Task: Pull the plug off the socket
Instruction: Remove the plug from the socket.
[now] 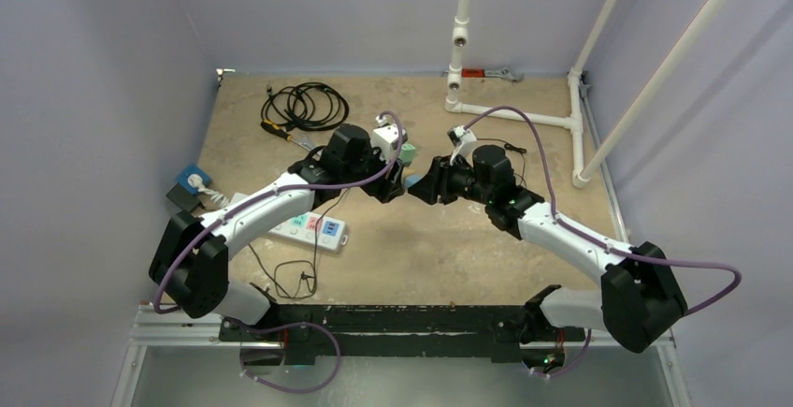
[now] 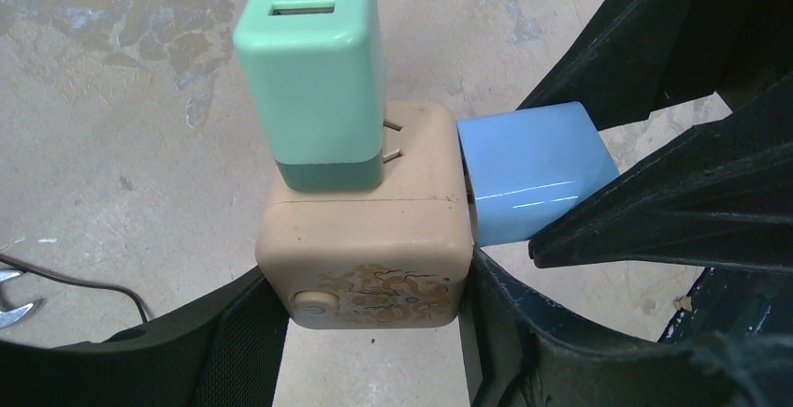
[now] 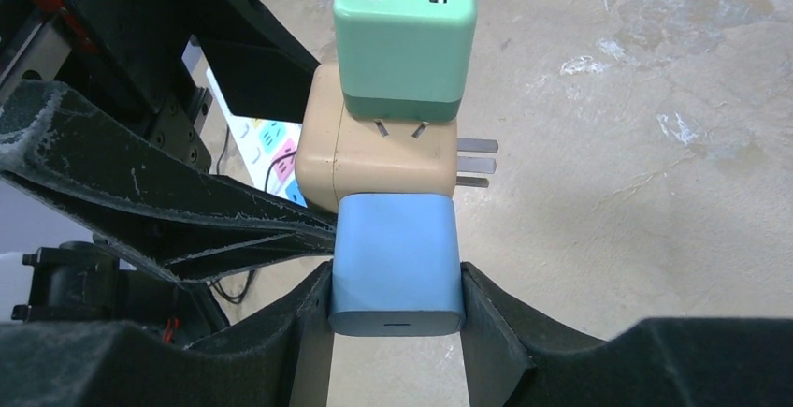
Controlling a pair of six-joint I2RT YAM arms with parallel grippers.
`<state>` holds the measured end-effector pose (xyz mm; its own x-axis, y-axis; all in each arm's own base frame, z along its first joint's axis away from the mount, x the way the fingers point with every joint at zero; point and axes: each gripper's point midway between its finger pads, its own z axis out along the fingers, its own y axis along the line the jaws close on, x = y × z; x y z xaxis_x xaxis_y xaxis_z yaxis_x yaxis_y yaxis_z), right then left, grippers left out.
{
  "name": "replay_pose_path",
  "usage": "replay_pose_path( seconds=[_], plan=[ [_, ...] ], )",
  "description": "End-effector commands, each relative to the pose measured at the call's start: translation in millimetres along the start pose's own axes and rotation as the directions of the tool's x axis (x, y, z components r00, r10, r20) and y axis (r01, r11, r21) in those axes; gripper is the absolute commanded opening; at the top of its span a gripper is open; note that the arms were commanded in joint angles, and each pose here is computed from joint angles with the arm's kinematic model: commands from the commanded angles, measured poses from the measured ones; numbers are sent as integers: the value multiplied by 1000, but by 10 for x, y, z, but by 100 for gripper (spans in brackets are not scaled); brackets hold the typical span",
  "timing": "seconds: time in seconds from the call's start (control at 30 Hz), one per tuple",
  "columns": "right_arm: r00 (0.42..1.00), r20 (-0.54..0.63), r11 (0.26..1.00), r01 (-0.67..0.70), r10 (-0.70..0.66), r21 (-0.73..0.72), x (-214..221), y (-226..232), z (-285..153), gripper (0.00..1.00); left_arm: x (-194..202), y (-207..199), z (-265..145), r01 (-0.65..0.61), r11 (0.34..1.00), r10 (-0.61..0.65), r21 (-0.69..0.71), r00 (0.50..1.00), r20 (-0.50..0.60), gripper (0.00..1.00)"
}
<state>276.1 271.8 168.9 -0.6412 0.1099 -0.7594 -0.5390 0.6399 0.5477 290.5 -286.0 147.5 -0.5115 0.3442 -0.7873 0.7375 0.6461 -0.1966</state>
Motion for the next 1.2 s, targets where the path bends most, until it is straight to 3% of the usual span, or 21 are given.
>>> replay_pose_path(
  seconds=[0.0,0.07,0.53,0.67,0.87,1.17],
  plan=[
    [986,162,999,-26,31,-32,-513,212,-13,0,-81,-279,27,-44,994,43,100,999,13,0],
    [984,162,995,-88,79,50,-545,99,-18,0,-47,-232,58,-41,997,41,63,999,-1,0],
    [972,185,975,-172,145,140,-548,38,-13,0,82,-193,158,-38,999,37,-19,998,-54,0],
    [977,179,989,-131,119,61,-554,168,-15,0,50,-262,125,-53,998,54,19,998,-45,0],
    [982,185,999,49,-47,-7,-585,292,-106,0,23,-341,56,-87,994,90,67,995,-48,0],
    [968,129,946,240,-215,-217,-412,633,-237,0,-62,-516,-86,-126,980,129,156,992,-8,0]
  ],
)
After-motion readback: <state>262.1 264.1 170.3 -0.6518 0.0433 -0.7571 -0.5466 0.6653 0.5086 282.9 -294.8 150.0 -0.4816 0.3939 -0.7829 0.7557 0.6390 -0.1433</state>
